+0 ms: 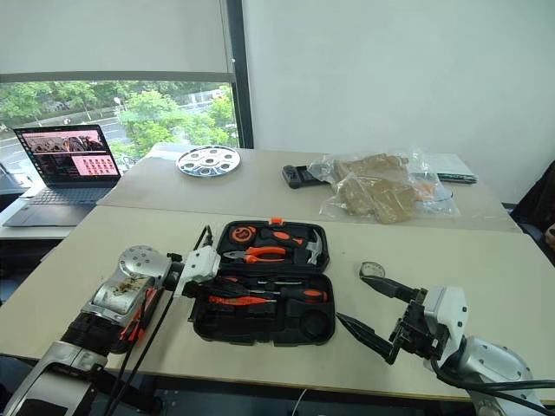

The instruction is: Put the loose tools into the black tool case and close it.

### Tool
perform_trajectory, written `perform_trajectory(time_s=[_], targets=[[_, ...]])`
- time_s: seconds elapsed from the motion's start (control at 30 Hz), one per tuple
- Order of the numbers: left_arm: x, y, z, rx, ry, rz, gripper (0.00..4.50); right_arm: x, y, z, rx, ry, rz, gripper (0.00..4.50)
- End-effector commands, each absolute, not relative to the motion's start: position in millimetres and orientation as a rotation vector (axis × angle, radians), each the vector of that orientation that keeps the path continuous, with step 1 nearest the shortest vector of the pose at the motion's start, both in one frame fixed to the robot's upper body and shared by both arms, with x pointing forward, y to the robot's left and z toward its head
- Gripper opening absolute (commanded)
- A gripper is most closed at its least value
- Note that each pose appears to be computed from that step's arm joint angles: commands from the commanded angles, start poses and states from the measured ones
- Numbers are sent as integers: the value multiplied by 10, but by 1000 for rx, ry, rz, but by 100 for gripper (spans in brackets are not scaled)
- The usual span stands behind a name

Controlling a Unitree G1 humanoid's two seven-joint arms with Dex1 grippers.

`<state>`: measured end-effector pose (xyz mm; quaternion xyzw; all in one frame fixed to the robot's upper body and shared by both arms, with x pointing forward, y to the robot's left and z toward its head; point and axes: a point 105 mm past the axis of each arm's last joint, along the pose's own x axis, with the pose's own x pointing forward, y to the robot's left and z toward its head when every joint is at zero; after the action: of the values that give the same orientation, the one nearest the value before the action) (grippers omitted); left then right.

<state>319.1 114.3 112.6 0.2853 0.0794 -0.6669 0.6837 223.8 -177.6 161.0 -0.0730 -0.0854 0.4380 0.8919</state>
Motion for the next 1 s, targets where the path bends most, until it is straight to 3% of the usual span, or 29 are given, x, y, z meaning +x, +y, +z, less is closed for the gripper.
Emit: perform_trajectory(time_s=[0.03,0.47,0.63,0.73,0.87,1.0], targets=[[3235,1152,1114,672,174,-1467,5,2231,-1745,1690,-163,-216,915,450],[3185,1187,948,674,256,-1472,5,2238,-1735,1699,-163,-222,910,450],[3190,1274,1271,511,67,-1392,5,2245,-1748,1720,-169,-247,900,450],[3113,1524,1537,412,-70,-1289,67,2250,-1766,1724,-170,-253,911,450],[2952,1897,1578,362,-60,-1158,225,2248,-1782,1697,-195,-260,941,450],[2674,2661,1476,281,1,-818,366,2250,-1758,1582,-226,-249,1004,450]])
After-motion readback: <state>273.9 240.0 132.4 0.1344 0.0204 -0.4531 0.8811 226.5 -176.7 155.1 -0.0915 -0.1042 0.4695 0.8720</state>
